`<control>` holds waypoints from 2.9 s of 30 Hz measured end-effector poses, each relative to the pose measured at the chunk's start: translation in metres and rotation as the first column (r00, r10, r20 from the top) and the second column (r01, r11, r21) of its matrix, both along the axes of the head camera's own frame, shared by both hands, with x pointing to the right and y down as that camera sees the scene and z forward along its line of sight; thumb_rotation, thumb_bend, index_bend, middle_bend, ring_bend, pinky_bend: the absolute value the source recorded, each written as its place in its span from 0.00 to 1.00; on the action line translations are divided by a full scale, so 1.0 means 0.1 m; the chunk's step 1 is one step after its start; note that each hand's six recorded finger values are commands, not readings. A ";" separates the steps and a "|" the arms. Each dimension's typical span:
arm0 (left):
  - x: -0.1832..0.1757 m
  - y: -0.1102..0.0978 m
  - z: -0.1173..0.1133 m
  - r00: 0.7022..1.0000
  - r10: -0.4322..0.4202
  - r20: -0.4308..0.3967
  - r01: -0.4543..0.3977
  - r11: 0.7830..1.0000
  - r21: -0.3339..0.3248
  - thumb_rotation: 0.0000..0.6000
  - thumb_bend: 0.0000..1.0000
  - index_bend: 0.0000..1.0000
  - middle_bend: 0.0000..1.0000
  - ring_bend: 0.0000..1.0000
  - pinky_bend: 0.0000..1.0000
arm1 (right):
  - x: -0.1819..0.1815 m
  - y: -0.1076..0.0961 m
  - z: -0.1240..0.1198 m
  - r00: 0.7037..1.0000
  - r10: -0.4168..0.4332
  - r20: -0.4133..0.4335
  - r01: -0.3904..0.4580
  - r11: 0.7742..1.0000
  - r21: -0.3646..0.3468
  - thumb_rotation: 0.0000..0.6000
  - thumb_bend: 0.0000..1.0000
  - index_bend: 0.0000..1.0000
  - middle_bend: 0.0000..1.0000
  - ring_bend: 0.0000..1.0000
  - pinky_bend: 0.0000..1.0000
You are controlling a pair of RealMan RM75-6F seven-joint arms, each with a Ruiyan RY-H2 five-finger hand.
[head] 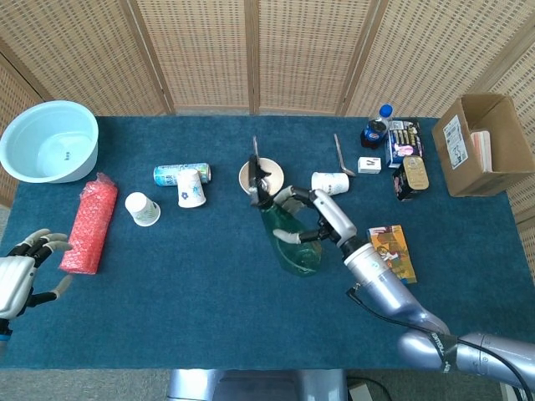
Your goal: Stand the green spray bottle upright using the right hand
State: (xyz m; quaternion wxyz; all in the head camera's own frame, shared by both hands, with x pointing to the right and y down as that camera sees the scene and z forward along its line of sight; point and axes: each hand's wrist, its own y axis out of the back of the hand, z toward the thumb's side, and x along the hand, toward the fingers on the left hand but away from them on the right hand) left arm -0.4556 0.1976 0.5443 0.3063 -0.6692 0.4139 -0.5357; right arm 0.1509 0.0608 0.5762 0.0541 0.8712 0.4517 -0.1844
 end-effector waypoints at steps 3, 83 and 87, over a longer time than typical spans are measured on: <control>0.00 0.00 -0.02 1.000 -0.001 0.005 0.001 1.000 0.001 1.00 0.37 0.33 0.27 0.17 0.26 | 0.07 -0.05 0.10 0.997 0.054 0.051 -0.053 0.998 -0.035 1.00 0.26 0.62 0.56 0.43 0.55; 0.17 -0.04 -0.12 0.998 0.058 0.008 -0.058 0.998 0.002 1.00 0.37 0.32 0.27 0.16 0.25 | 1.01 0.33 0.80 0.975 0.222 0.019 -0.220 0.945 0.243 1.00 0.26 0.53 0.48 0.32 0.40; 0.17 -0.04 -0.13 0.998 0.059 0.007 -0.059 0.998 0.000 1.00 0.37 0.32 0.27 0.16 0.25 | 1.02 0.35 0.79 0.973 0.228 0.027 -0.227 0.942 0.246 1.00 0.26 0.53 0.48 0.32 0.38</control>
